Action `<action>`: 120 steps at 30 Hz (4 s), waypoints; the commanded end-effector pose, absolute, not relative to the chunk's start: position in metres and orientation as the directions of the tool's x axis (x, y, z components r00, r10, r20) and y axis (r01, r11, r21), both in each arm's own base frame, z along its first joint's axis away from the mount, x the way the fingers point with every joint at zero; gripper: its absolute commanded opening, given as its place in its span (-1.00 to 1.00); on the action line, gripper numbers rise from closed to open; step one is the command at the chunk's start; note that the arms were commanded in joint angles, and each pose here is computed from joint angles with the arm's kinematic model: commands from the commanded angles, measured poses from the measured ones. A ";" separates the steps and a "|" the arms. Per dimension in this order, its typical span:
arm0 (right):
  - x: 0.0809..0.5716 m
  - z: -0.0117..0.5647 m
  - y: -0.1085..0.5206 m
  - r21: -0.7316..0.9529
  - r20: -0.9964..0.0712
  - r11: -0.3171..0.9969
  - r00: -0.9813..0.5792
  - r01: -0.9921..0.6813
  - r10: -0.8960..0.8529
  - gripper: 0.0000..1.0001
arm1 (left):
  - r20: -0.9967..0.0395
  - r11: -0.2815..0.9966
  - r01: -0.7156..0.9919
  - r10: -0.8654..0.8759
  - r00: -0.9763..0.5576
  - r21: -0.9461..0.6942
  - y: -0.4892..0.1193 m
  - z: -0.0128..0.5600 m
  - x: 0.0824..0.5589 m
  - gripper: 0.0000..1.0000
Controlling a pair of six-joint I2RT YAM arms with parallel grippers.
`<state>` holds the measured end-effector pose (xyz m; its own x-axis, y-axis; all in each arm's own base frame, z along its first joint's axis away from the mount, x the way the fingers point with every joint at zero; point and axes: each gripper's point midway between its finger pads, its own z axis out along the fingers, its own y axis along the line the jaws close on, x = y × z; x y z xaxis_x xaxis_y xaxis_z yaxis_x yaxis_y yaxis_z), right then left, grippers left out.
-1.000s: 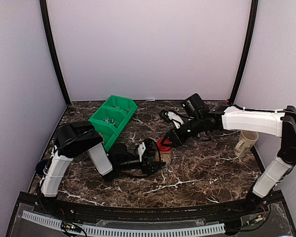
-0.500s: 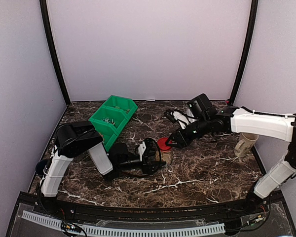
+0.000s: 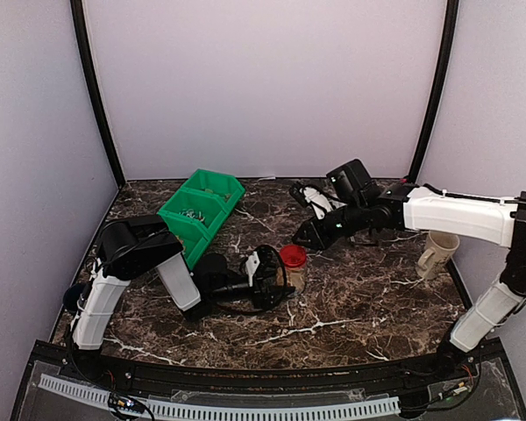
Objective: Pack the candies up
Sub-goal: Press the bottle lid onto the packing bottle, then screw the bottle lid onto the packing bottle.
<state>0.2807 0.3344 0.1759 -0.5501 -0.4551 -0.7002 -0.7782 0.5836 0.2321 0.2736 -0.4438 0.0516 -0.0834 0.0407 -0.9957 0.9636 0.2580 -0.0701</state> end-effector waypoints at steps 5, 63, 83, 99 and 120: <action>0.289 0.133 0.324 0.203 -0.621 0.646 -0.607 -0.736 -0.497 -0.61 | -0.975 0.275 0.952 0.133 -0.178 -0.136 -0.438 0.016 0.273 0.39; 0.259 0.153 0.351 0.237 -0.656 0.440 -0.477 -0.866 -0.585 0.02 | -0.970 0.274 0.950 0.147 -0.192 -0.147 -0.440 0.011 0.275 0.39; 0.239 0.152 0.327 0.270 -0.628 0.454 -0.512 -0.849 -0.586 0.05 | -0.966 0.302 0.937 0.133 -0.223 -0.174 -0.435 0.010 0.283 0.33; 0.255 0.177 0.304 0.009 -0.678 0.446 -0.333 -0.895 -0.655 0.62 | -0.979 0.178 0.975 0.129 -0.160 -0.136 -0.434 0.021 0.259 0.29; 0.204 0.157 0.358 -0.038 -0.758 -0.055 0.065 -0.998 -0.649 0.79 | -0.974 -0.135 0.976 0.178 -0.143 -0.168 -0.432 0.025 0.205 0.32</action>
